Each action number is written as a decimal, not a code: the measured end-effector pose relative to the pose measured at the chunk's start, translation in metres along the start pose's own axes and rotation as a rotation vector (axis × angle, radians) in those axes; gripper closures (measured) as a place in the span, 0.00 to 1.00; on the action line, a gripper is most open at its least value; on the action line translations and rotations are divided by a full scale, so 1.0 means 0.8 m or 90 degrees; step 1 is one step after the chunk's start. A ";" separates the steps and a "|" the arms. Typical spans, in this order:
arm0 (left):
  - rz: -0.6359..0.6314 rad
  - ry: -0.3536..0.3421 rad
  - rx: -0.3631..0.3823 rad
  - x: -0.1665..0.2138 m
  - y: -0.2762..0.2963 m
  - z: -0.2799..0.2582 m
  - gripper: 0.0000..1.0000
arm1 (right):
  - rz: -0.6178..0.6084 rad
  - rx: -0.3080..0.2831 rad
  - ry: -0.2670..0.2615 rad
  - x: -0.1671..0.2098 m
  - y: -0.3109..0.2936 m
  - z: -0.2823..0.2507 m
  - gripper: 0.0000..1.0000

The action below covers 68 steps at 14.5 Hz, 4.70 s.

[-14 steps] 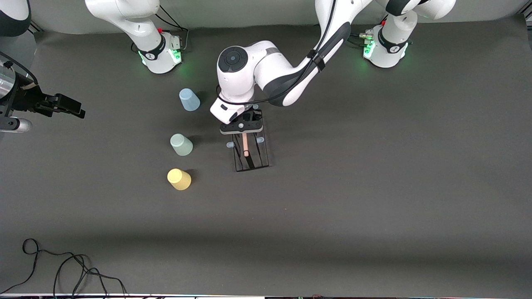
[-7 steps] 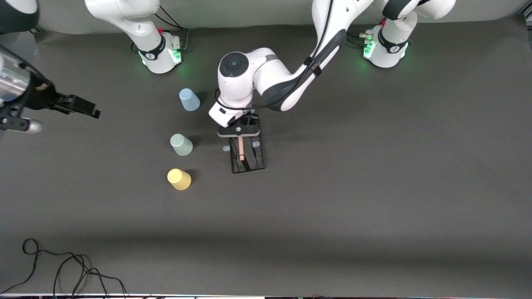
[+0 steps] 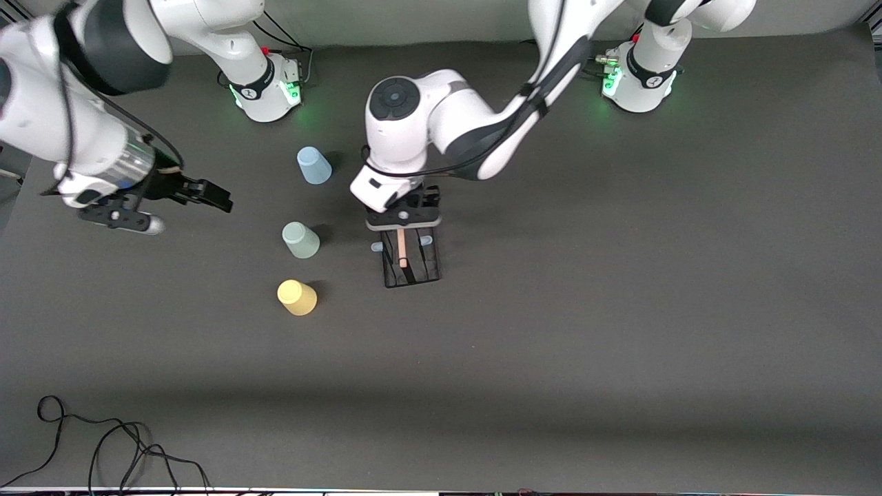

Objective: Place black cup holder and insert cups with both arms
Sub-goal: 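Open the left gripper off the rack while the right gripper reaches forward, then grasp the pale green cup with the right gripper while the left gripper withdraws, then carry the green cup to the rack and slide it onto a peg, then release the green cup and move the right gripper to the yellow cup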

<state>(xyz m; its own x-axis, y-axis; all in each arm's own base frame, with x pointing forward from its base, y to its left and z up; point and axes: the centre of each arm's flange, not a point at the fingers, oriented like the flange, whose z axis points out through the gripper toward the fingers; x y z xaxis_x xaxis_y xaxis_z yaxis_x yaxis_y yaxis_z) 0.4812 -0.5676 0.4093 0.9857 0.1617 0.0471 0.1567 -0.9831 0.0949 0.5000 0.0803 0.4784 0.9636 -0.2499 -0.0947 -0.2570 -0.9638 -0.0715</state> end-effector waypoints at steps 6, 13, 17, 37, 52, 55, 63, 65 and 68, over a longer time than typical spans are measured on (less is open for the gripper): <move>0.054 -0.051 0.066 0.122 -0.186 -0.181 0.00 | 0.005 0.004 0.028 -0.031 0.014 0.122 0.00; 0.122 -0.073 0.087 0.201 -0.445 -0.293 0.00 | 0.048 -0.005 0.032 -0.041 -0.032 0.203 0.00; 0.095 -0.087 0.093 0.205 -0.540 -0.301 0.00 | 0.051 -0.002 0.064 -0.045 -0.051 0.290 0.00; 0.076 -0.055 0.061 0.218 -0.623 -0.314 0.00 | 0.087 0.039 0.064 -0.117 -0.091 0.120 0.31; 0.075 -0.060 0.062 0.217 -0.623 -0.313 0.00 | 0.168 0.074 0.077 -0.210 -0.225 0.213 0.16; 0.074 -0.062 0.063 0.216 -0.625 -0.314 0.00 | 0.168 0.075 0.076 -0.204 -0.233 0.198 0.00; 0.072 -0.065 0.064 0.214 -0.628 -0.315 0.00 | 0.049 0.014 0.059 -0.004 -0.138 0.099 0.02; 0.071 -0.066 0.064 0.214 -0.628 -0.315 0.00 | 0.028 -0.028 0.064 0.051 -0.123 0.130 0.02; 0.071 -0.068 0.064 0.213 -0.628 -0.315 0.00 | 0.016 -0.067 0.070 0.118 -0.113 0.192 0.02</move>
<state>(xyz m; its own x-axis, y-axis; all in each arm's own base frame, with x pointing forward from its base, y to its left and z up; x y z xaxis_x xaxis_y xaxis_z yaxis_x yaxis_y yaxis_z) 0.5552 -0.0242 0.6201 0.9974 0.0462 -0.0547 0.0460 -0.9989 -0.0054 0.6028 0.1584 0.3231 0.9605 -0.2778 0.0144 -0.2782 -0.9599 0.0339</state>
